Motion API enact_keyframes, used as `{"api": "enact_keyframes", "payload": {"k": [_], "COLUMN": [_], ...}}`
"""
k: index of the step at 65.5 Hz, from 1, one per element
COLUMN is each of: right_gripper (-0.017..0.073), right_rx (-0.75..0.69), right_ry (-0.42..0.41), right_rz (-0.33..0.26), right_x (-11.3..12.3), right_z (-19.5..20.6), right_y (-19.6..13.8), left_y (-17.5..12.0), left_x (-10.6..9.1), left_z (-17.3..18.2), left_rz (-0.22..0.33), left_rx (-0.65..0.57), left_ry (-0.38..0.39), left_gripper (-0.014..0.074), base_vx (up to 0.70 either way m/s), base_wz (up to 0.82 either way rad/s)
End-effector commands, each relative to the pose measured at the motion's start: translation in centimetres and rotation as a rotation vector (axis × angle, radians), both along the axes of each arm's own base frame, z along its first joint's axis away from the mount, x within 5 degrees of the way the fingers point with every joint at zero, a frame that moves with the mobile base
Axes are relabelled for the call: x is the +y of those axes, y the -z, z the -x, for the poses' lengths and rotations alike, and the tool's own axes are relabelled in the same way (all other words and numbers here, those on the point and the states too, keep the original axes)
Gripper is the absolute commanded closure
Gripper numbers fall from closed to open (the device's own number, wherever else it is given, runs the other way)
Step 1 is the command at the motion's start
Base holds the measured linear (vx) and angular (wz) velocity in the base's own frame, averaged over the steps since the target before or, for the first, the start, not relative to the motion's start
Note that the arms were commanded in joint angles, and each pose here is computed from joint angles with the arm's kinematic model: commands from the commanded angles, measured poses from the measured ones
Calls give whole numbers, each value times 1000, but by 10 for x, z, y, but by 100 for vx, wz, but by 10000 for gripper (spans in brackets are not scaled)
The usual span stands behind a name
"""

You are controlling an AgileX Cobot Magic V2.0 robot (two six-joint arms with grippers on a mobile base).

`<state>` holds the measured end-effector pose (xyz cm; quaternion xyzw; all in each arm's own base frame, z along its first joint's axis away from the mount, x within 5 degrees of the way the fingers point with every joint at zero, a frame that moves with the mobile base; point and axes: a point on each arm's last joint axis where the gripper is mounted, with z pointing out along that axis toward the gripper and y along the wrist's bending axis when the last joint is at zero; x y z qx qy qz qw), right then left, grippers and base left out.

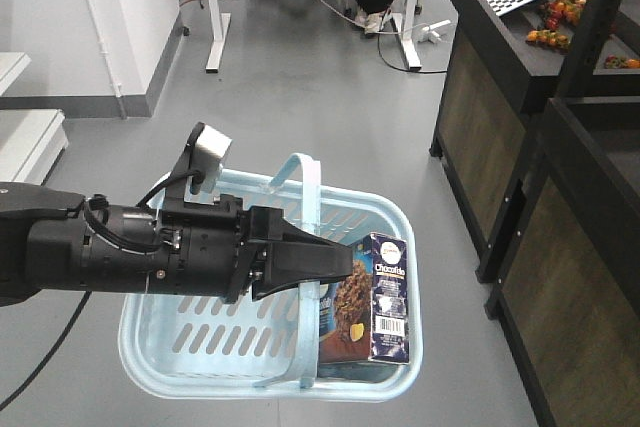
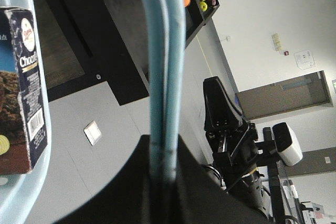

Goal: Left arm holds basket, right arm returns cookies
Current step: 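Turn the base toward the snack shelf, keeping the basket held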

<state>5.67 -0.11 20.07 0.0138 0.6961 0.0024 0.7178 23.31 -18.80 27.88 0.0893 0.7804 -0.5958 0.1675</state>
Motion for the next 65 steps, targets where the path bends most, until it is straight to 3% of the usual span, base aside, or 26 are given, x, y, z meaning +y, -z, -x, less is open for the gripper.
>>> {"api": "enact_keyframes", "payload": {"k": [1, 65], "right_gripper": [568, 568], "right_rx": [-65, -65], "right_ry": [-10, -10], "right_rz": [15, 15], "right_x": [1, 1], "right_z": [1, 1], "right_y": [-1, -1], "left_y": [-33, -33], "left_x": [-2, -2], "left_z": [4, 4], "left_rz": [153, 153], "left_rx": [-43, -44], "left_ry": [1, 1], "left_gripper": [596, 596], "base_vx": [33, 34], "base_wz": [0, 2]}}
